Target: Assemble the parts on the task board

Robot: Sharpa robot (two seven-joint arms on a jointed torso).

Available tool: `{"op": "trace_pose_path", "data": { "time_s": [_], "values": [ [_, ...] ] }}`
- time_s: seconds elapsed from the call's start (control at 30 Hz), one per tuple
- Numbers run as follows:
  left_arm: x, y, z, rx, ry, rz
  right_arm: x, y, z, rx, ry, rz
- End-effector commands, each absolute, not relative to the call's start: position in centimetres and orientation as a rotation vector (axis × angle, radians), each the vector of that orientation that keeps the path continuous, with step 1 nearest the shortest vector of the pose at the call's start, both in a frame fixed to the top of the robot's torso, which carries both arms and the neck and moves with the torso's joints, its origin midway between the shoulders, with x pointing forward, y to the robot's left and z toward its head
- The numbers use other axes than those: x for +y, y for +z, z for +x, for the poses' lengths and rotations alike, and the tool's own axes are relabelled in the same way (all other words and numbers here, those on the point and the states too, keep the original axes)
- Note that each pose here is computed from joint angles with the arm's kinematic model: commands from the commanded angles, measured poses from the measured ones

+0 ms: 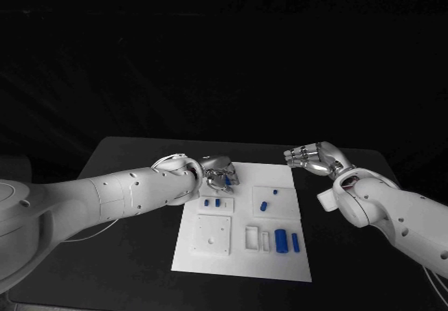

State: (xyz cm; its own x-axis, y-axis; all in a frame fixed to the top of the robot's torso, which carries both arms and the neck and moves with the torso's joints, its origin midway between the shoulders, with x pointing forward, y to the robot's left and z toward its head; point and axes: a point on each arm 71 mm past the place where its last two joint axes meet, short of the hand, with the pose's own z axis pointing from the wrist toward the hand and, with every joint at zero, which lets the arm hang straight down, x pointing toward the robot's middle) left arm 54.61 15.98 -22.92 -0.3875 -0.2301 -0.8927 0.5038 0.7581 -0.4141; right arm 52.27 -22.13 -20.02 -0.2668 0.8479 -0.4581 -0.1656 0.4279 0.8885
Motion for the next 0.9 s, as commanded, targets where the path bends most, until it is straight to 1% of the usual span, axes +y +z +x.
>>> {"op": "trace_pose_path", "data": {
  "time_s": [0.03,0.33,0.9],
  "values": [
    [15.4,-23.2,54.4,1.775,-0.763,0.333,-21.4,-19.9,52.0,1.553,1.239,0.597],
    [15.1,-23.8,54.5,1.76,-0.7,0.367,-21.5,-19.6,52.1,1.5,1.223,0.583],
    [15.4,-24.3,55.2,1.748,-0.632,0.377,-21.0,-19.1,52.0,1.446,1.183,0.506]
  ]
}}
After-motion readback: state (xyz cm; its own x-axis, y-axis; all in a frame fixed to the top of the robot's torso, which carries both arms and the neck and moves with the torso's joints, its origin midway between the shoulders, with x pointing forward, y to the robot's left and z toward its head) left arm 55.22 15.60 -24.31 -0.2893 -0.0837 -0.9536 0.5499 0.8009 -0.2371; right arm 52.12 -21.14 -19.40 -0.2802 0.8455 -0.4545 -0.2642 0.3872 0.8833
